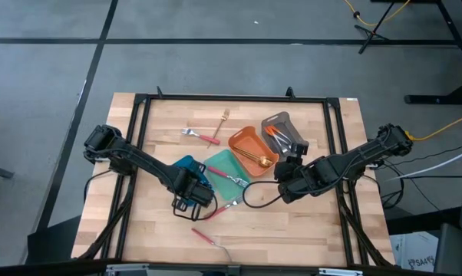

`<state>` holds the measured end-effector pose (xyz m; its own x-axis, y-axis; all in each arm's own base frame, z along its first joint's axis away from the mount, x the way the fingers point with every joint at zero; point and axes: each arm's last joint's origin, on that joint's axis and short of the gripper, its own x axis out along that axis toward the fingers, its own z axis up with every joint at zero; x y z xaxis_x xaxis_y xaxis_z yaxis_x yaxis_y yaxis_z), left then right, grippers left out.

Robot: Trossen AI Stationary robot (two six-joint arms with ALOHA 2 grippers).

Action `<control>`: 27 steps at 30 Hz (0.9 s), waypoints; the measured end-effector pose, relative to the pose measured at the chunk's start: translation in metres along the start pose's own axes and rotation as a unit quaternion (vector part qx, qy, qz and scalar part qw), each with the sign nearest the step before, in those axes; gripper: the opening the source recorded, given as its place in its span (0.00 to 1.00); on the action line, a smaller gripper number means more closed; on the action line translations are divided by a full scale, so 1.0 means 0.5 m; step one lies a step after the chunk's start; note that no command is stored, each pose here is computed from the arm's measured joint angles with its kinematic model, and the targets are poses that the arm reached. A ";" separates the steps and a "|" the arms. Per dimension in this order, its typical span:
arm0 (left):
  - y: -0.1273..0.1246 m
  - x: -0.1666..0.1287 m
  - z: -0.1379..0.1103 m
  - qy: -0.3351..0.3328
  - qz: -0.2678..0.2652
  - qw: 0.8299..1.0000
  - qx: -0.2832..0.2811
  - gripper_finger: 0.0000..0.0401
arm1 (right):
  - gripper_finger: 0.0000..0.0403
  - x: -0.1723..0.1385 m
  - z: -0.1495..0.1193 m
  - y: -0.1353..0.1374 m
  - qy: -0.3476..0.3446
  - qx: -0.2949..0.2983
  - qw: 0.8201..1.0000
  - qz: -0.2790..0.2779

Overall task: Sort silverware by color (type)
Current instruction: Put the pink fork into the green bin

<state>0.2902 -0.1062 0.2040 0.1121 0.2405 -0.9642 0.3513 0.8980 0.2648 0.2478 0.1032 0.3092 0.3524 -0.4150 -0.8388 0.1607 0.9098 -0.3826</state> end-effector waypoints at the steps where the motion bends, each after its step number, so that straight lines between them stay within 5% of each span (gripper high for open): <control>1: 0.000 0.000 0.000 0.000 0.000 1.000 0.000 0.19 | 0.26 0.000 0.000 0.000 0.000 0.000 1.000 0.000; 8: 0.004 -0.049 0.022 -0.030 -0.002 0.999 -0.033 0.19 | 0.26 0.000 -0.002 -0.001 0.004 -0.005 1.000 -0.002; 20: 0.026 -0.165 0.073 -0.138 -0.044 0.959 -0.246 0.19 | 0.26 -0.001 -0.017 -0.012 0.033 -0.045 0.998 -0.037; 27: -0.022 -0.194 0.108 -0.228 -0.118 0.937 -0.235 0.19 | 0.26 -0.001 -0.017 -0.012 0.034 -0.046 0.998 -0.038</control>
<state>0.3255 -0.1590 0.2956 0.5070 -0.0720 -0.8589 -0.0203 0.9952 -0.0955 0.2386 0.0980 0.3086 0.2783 -0.4843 -0.8294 0.0982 0.8734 -0.4770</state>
